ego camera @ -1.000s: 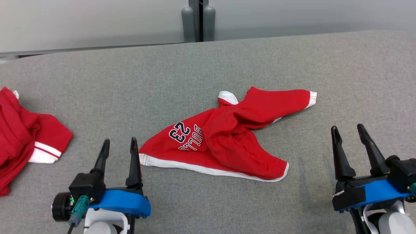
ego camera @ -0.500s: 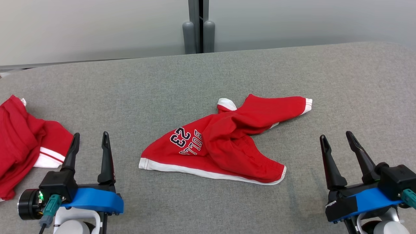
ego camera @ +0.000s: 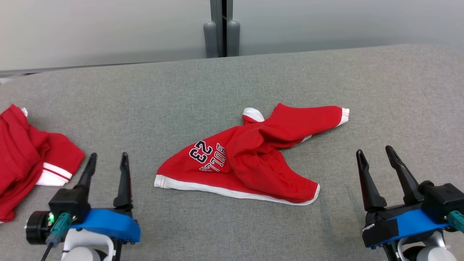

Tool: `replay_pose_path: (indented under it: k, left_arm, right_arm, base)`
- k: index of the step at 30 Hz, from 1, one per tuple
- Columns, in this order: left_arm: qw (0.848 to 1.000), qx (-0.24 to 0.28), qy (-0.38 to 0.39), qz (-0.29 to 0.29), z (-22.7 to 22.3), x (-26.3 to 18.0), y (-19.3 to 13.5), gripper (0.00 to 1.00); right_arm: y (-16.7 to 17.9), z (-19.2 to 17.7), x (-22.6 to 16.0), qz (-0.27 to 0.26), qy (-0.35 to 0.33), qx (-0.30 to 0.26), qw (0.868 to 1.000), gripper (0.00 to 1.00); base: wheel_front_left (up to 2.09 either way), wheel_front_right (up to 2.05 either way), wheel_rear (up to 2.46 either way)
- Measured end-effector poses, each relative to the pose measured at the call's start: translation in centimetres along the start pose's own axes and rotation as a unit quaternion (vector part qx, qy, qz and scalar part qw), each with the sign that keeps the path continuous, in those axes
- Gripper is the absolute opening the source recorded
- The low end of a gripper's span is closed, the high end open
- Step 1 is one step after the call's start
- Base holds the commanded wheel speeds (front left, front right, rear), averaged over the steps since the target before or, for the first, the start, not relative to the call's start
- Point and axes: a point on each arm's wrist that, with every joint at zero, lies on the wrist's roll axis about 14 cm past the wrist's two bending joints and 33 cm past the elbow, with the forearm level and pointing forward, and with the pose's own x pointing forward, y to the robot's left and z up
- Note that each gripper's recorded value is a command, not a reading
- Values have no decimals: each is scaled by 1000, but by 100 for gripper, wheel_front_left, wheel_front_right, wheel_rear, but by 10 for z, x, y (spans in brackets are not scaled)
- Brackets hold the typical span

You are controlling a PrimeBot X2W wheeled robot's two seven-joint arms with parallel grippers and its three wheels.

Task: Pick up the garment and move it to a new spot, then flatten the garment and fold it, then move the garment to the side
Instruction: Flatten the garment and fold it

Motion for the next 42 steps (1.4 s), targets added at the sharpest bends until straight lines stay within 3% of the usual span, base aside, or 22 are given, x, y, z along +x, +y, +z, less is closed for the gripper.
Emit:
replay_pose_path:
  k: [8, 18, 21, 29, 35, 36, 37, 38, 39, 42]
  left_arm:
    - [990, -22, 125, -69, -59, 10, -35, 100]
    - [965, -53, 242, -90, -121, 13, -49, 100]
    - [961, -58, 253, -95, -125, 16, -51, 0]
    - [961, -67, 252, -97, -129, 21, -52, 0]
    - [962, -76, 244, -93, -128, 23, -53, 0]
    - [963, -78, 241, -92, -128, 23, -53, 0]
    - [964, -80, 238, -91, -127, 23, -53, 0]
    - [964, -83, 236, -90, -127, 23, -53, 0]
    - [965, -87, 229, -90, -125, 24, -54, 0]
    - [972, -102, 195, -85, -113, 28, -55, 0]
  right_arm:
    - [0, -23, 3, -1, 35, 7, 999, 100]
    - [-1, -61, -1, -5, 91, 22, 996, 100]
    - [6, -76, -4, 5, 117, 27, 993, 100]
    - [41, -124, -21, 57, 205, 54, 976, 100]
    - [47, -133, -7, 68, 212, 60, 973, 100]
    - [50, -134, -6, 72, 214, 63, 972, 64]
    - [52, -136, -5, 76, 217, 66, 971, 37]
    - [54, -138, -4, 79, 221, 69, 970, 37]
    - [56, -138, -3, 82, 221, 70, 969, 0]
    - [53, -129, 7, 84, 194, 71, 975, 0]
  base:
    - [0, 0, 0]
    - [0, 0, 0]
    - [0, 0, 0]
    - [0, 0, 0]
    - [0, 0, 0]
    - [0, 0, 0]
    - [0, 0, 0]
    - [0, 0, 0]
    - [0, 0, 0]
    - [0, 0, 0]
